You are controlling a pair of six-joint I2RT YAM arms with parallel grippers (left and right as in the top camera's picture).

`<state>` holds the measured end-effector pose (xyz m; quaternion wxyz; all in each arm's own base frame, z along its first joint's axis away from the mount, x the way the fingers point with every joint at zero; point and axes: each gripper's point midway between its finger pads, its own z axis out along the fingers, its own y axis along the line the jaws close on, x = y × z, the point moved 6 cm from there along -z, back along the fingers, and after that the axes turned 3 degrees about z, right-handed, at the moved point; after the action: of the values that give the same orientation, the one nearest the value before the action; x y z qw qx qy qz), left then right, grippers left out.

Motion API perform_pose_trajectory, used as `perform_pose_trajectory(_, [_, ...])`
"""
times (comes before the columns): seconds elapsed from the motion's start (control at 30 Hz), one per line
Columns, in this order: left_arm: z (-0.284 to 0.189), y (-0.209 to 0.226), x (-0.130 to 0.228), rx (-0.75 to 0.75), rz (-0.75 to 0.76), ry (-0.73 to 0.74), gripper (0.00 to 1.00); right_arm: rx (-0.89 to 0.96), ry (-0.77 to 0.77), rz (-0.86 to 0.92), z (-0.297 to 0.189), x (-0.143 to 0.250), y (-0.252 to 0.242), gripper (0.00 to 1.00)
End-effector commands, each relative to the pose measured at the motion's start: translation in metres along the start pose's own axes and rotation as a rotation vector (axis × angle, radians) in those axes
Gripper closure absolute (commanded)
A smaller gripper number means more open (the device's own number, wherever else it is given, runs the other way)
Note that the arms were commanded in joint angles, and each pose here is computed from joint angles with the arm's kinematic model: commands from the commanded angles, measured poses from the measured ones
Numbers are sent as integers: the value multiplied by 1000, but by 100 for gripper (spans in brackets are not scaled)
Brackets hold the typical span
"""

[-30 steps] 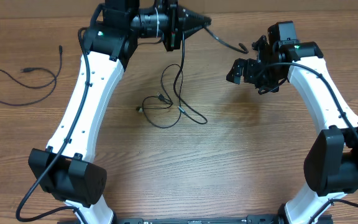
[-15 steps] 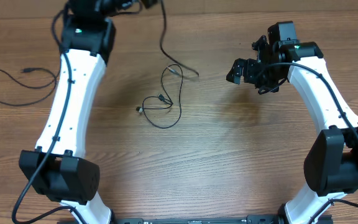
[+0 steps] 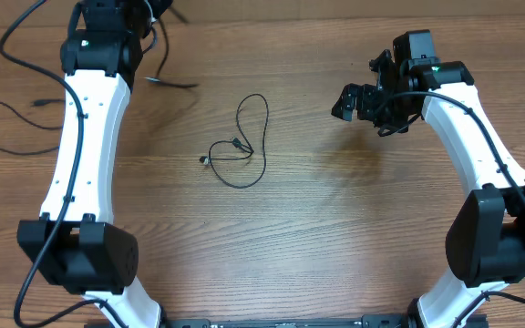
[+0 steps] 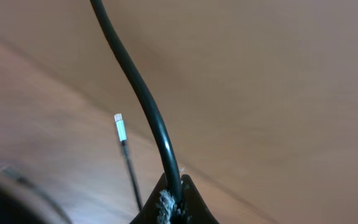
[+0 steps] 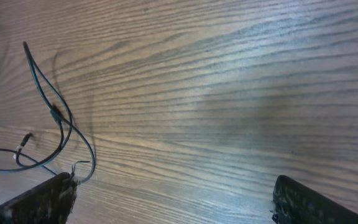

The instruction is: Untangle cables

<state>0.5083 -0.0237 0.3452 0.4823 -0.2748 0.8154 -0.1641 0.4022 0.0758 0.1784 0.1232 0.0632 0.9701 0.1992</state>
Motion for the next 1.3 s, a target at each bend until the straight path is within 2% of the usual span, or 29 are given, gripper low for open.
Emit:
perform_pose_trajectory(0.0, [44,35,25,-189,122,38,96,2,-19,6,-3,-4,0,0])
perform_pose_trajectory(0.27, [125,103,95,-378,148,204,96,3,-16,7,-2,-3,0,0])
perform_pose_trajectory(0.5, [149,139,118,-466,162,253,95,0,-25,6,-2,-5,0,0])
perform_pose_trajectory(0.53, [149,140,118,-467,177,258,92,-1,-29,14,-2,-5,1,0])
perform_pose_trajectory(0.57, [149,140,117,-466,189,260,85,-2,-31,20,-2,-6,1,0])
perform_pose_trajectory(0.67, [149,143,115,-464,252,270,39,-3,-35,19,-2,-7,1,0])
perform_pose_trajectory(0.73, [147,144,114,-460,317,289,30,-3,-35,19,-2,-7,1,0])
perform_pose_trajectory(0.83, [139,140,108,-457,370,311,4,-3,-36,18,-2,-7,1,0])
perform_pose_trajectory(0.87, [135,137,104,-454,388,312,0,-4,-39,17,-2,-7,1,0])
perform_pose_trajectory(1.03, [100,105,67,-425,405,272,1,-10,-57,11,-2,-11,2,0])
perform_pose_trajectory(1.27, [28,64,14,-366,390,164,1,-9,-54,12,-2,-10,2,0])
